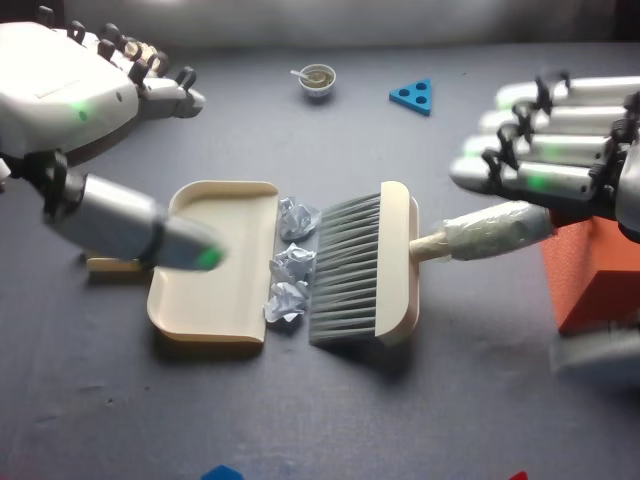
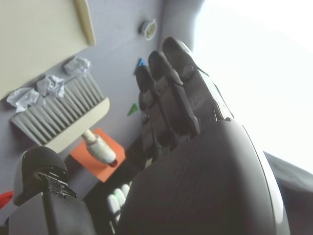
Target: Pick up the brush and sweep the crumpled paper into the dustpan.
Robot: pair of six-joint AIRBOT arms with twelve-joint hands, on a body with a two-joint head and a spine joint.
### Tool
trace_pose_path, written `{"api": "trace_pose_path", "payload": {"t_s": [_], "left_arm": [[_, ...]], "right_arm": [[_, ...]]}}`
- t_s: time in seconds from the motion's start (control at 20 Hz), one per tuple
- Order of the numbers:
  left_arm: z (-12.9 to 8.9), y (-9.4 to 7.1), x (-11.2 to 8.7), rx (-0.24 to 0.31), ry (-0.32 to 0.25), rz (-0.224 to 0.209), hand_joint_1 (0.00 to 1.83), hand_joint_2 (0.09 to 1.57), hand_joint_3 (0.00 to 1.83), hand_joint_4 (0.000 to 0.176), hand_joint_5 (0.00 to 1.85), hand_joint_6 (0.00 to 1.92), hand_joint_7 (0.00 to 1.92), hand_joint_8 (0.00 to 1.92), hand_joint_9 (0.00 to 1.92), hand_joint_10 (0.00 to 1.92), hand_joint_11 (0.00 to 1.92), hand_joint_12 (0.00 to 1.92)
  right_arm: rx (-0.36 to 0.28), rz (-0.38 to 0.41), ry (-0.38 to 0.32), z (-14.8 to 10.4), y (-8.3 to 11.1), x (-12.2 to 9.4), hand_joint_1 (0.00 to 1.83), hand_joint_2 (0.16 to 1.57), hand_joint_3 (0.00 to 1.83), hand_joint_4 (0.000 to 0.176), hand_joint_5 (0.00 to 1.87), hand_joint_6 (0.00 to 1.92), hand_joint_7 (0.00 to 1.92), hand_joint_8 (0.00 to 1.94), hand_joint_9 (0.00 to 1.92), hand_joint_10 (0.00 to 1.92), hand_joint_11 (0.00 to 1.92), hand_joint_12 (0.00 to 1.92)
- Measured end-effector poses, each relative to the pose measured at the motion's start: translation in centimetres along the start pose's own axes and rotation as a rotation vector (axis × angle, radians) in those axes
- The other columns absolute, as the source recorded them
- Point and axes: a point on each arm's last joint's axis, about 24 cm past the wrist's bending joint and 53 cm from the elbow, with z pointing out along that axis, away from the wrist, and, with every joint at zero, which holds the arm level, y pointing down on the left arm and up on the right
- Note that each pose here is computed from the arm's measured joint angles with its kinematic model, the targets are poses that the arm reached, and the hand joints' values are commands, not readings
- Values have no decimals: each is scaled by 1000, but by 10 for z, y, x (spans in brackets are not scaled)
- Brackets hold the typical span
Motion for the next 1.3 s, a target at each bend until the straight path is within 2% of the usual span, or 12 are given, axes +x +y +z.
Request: {"api": "trace_pose_path", "payload": {"t_s": [0.1,0.3,0.45,0.7,0.75,0.8,0.95,1.1,1.2,1.3], "left_arm": [[0,0,0,-1,-1,0,0,800,7,0,360,9,393,8,406,9,432,24],[0,2,-1,-8,-4,5,0,815,10,0,340,0,382,0,395,1,427,14],[1,5,2,-5,13,33,0,883,11,0,314,0,349,0,365,0,420,4],[-1,11,1,-15,13,59,444,938,8,0,244,0,299,0,325,0,401,0],[1,12,3,-16,17,75,530,950,10,0,228,0,284,0,319,0,406,2],[2,15,6,-21,19,74,614,946,5,0,228,1,287,2,326,3,410,4],[-3,34,26,-60,36,11,630,972,11,0,242,4,295,2,345,5,424,6],[-10,53,35,-108,22,-31,742,947,0,39,300,7,342,5,378,5,452,8],[-13,63,37,-131,9,-43,825,943,0,42,368,9,388,5,393,2,464,5],[-15,70,38,-145,-2,-45,844,941,0,61,386,8,375,0,369,0,451,1]], "right_arm": [[-17,-4,-8,2,5,-1,4,922,13,0,7,1,0,0,0,0,0,0],[-5,4,-7,1,2,0,4,941,15,0,0,0,0,0,0,0,0,0],[5,9,-6,1,-1,0,0,954,16,0,0,0,0,0,0,0,0,0],[10,10,-3,1,-2,0,4,958,10,0,0,0,0,0,0,0,0,0],[11,11,-1,1,-2,1,2,967,13,0,0,0,0,0,0,0,0,0],[12,13,-1,2,-2,1,0,963,10,0,0,0,0,0,0,0,0,0],[24,43,0,2,-3,1,0,976,13,0,0,0,0,0,0,0,0,0],[36,90,-16,2,-6,-4,15,969,6,0,0,0,0,0,0,0,0,0],[31,92,-15,2,-3,-3,8,976,7,0,0,0,0,0,0,0,0,0],[26,84,-8,3,0,-1,17,982,7,0,0,0,0,0,0,0,0,0]]}}
